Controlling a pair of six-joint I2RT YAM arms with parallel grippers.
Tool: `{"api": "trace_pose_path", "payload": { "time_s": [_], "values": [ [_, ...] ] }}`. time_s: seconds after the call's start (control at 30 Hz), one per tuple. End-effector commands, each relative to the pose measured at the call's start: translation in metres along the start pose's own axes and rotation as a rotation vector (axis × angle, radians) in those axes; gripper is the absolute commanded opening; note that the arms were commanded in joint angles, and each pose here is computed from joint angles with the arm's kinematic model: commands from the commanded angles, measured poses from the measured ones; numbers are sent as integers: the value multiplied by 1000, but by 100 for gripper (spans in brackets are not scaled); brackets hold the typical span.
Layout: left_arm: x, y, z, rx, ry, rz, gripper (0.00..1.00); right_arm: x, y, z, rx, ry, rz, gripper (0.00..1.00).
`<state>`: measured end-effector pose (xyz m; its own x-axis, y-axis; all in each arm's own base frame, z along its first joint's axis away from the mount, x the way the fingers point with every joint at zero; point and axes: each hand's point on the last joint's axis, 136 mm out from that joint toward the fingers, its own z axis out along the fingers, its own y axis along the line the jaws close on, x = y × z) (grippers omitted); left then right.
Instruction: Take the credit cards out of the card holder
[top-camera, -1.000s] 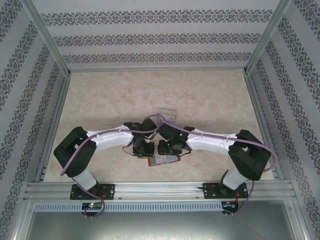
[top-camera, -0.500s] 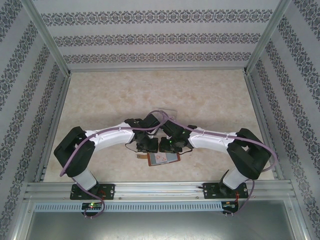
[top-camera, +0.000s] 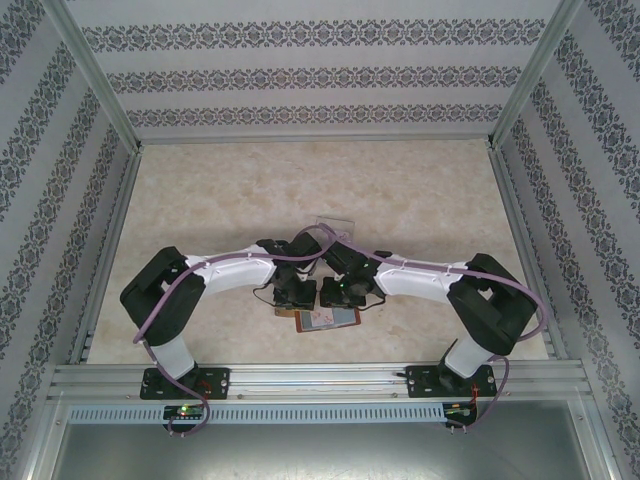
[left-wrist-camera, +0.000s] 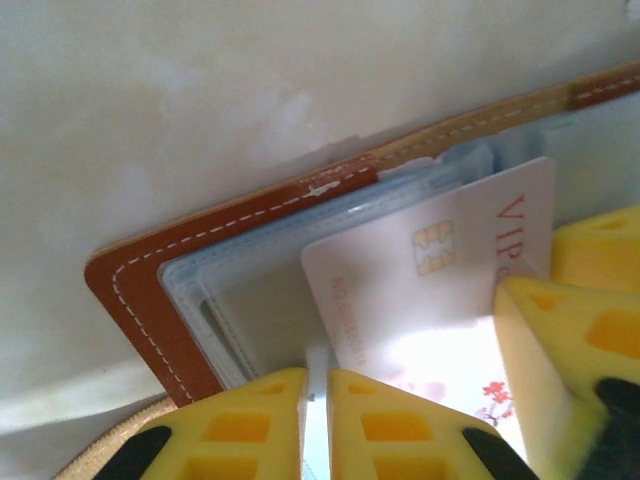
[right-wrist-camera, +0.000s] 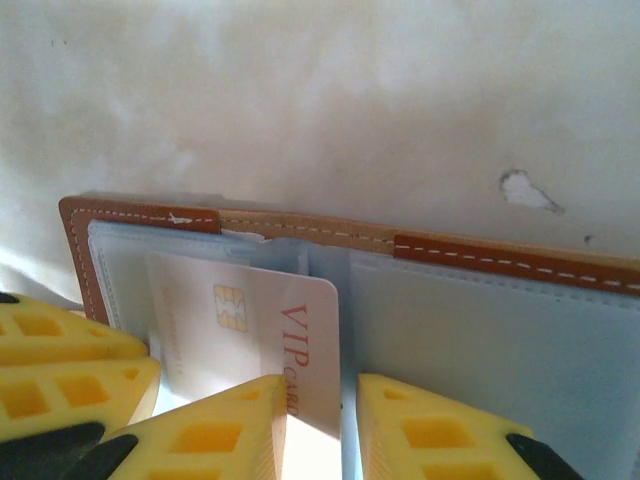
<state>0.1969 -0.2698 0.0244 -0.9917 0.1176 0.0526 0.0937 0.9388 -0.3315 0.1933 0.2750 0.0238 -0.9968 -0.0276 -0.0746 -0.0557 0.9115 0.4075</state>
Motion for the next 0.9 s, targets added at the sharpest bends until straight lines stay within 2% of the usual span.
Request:
{"api": "trace_pose_path", "payload": {
  "time_s": [0.0, 0.23, 0.47, 0.87],
  "values": [
    [14, 16, 13, -64, 49, 8, 16, -5, 1, -7, -32, -25, 4, 27],
    [17, 22, 14, -91, 61, 7, 16, 2, 8, 6, -112, 21, 21, 25],
    [18, 25, 17, -100, 70, 6, 16, -1, 21, 1, -196, 5, 29, 22],
    [19, 26, 18, -106, 77, 8, 15, 0, 14, -8, -214, -21, 47, 10]
  ]
}}
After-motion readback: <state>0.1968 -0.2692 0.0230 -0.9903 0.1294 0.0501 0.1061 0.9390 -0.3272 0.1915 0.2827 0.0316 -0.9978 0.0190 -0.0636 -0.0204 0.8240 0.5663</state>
